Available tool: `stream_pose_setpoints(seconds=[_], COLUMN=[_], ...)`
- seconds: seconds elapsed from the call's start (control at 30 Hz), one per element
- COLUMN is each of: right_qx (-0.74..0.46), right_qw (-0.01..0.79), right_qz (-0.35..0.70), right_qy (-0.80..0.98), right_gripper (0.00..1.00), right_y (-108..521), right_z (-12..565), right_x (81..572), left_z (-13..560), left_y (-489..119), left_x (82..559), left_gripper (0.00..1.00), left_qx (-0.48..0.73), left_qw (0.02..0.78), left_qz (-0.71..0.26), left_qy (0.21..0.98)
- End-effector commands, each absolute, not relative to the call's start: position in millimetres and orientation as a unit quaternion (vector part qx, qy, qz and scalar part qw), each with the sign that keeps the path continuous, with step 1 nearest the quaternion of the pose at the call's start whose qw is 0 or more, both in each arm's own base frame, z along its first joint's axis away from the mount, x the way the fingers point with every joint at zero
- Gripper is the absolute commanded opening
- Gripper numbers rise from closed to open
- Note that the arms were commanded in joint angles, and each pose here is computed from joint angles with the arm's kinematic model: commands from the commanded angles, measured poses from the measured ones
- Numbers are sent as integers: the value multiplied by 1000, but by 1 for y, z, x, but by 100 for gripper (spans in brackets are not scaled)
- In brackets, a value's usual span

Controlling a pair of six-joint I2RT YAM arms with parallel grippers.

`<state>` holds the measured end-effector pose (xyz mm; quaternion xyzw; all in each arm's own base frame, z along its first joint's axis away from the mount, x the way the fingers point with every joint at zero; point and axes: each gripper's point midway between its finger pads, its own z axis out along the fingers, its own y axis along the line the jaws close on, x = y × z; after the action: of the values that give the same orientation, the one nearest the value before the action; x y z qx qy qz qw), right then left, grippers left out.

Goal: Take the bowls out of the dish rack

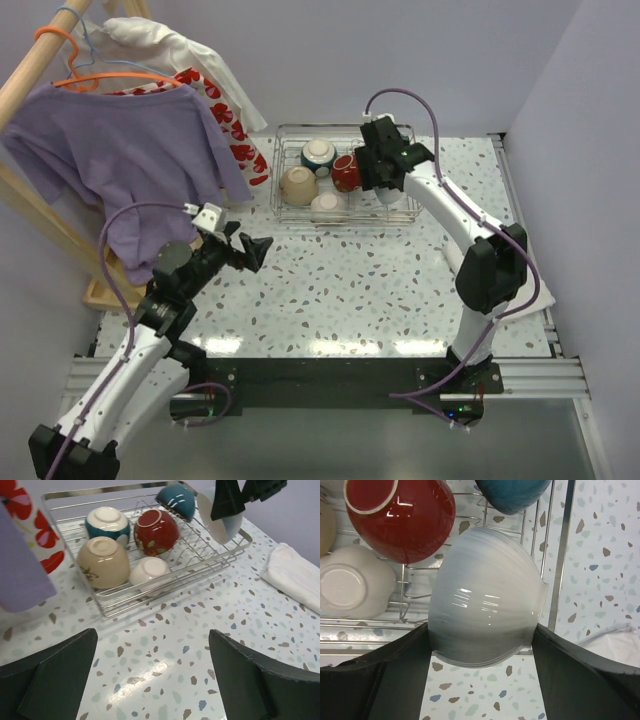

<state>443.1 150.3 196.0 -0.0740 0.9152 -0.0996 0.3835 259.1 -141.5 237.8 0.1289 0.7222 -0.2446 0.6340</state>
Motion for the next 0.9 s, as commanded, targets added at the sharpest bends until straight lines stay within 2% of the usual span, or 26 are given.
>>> stream_pose_setpoints(seconds=[0.0,0.27,0.5,0.87], right_qx=[-35,-32,-39,-43], right_qw=[452,459,451,440], right_qz=[-31,65,145,239], right_qy=[891,886,880,864], right_gripper=[7,6,7,7], right_y=[155,172,193,213], right_z=[255,276,285,299], right_x=[444,426,405,372], left_z=[286,295,309,287], left_y=[-183,-230,-277,-344], left_x=[263,292,313,329], left_gripper=[98,100,100,97], left_qx=[199,221,258,301], left_qw=[660,660,682,668], left_qz=[-317,-370,-358,-372], left_qy=[651,615,583,571])
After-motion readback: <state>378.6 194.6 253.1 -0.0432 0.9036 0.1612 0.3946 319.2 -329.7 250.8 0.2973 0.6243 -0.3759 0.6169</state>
